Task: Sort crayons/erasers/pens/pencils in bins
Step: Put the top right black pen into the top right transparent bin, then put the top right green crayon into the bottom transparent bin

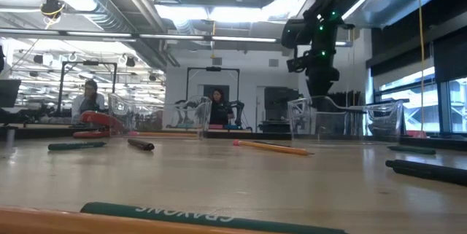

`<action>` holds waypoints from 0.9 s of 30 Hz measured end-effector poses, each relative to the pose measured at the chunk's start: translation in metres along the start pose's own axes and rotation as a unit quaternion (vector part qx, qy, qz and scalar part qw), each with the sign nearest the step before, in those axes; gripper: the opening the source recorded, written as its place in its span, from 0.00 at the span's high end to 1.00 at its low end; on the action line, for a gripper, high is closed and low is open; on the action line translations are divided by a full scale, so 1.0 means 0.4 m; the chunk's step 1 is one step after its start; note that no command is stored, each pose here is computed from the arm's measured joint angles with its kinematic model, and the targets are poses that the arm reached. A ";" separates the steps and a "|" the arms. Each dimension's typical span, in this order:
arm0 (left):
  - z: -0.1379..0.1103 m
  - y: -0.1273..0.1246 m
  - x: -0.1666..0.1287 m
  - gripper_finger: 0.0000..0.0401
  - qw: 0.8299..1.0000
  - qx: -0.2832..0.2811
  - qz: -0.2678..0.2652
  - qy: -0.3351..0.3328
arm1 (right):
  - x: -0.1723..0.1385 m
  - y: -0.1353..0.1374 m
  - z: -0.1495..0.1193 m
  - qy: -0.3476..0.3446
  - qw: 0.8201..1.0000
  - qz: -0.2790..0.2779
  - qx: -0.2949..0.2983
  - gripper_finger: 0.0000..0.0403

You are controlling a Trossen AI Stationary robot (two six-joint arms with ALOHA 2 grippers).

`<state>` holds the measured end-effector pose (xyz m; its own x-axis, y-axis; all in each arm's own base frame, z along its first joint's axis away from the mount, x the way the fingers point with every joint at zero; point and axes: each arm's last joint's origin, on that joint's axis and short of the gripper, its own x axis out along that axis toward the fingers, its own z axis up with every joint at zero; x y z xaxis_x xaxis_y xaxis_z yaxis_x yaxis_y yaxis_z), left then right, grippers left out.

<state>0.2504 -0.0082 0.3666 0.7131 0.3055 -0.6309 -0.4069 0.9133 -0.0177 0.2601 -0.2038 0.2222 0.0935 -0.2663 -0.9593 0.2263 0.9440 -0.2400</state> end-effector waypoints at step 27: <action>0.000 0.000 0.000 0.83 1.000 0.000 0.000 0.000 | 0.014 0.001 0.003 0.006 1.000 0.003 0.012 0.65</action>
<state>0.2504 -0.0082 0.3665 0.7130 0.3056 -0.6310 -0.4073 0.9131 -0.0179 0.2620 -0.2051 0.2168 0.0826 -0.2588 -0.9624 0.2499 0.9402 -0.2314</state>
